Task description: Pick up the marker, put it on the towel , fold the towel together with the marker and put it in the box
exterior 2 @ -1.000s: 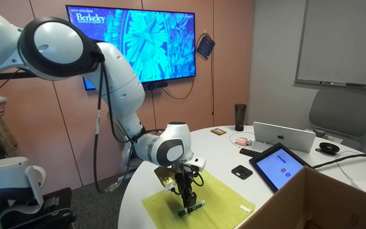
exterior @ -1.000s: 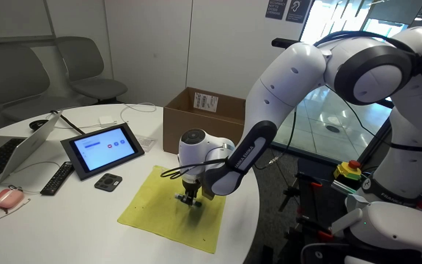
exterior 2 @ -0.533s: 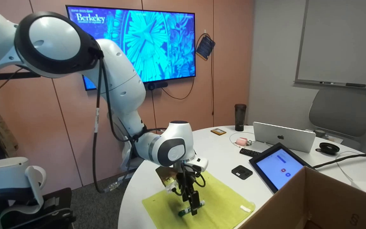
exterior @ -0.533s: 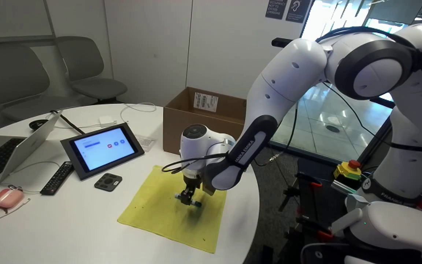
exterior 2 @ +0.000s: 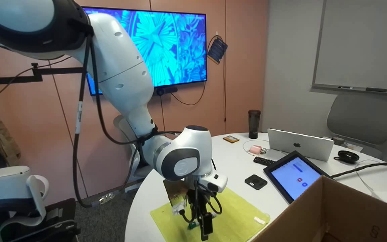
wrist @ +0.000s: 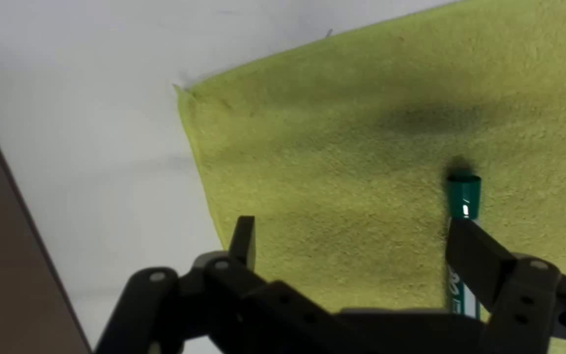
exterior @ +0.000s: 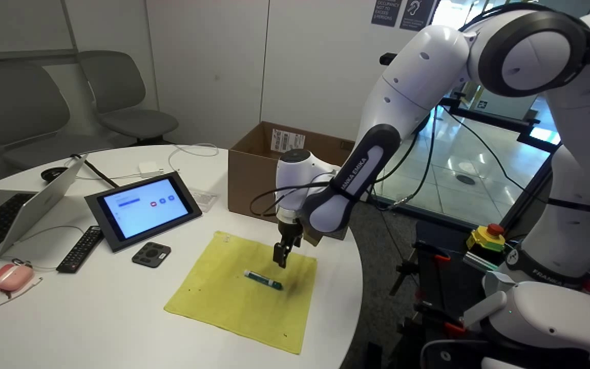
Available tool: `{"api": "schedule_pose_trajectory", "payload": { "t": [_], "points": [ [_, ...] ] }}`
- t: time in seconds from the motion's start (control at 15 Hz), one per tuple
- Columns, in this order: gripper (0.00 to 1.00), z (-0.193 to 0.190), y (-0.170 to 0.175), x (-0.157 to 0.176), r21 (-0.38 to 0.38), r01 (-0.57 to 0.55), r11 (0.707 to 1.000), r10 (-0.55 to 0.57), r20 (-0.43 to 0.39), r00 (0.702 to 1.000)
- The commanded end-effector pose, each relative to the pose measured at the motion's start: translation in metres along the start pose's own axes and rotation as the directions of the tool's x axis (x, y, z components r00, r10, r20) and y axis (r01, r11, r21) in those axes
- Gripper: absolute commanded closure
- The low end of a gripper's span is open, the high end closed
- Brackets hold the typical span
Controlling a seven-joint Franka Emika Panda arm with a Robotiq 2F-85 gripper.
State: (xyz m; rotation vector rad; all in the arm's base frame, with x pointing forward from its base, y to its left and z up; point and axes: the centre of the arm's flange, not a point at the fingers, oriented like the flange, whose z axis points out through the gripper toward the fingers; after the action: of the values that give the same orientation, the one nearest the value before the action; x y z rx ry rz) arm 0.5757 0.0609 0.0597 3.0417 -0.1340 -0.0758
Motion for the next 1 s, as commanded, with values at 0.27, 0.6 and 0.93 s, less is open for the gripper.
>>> {"api": "schedule_pose_trajectory", "payload": {
  "t": [0.27, 0.6, 0.93],
  "points": [
    [0.00, 0.017, 0.036, -0.028, 0.052, -0.155, 0.987, 0.154, 0.021, 0.988],
    [0.00, 0.040, 0.044, -0.032, 0.061, -0.243, 0.968, 0.242, 0.013, 0.970],
    [0.00, 0.058, 0.057, -0.036, 0.075, -0.312, 0.947, 0.312, 0.010, 0.950]
  ]
}}
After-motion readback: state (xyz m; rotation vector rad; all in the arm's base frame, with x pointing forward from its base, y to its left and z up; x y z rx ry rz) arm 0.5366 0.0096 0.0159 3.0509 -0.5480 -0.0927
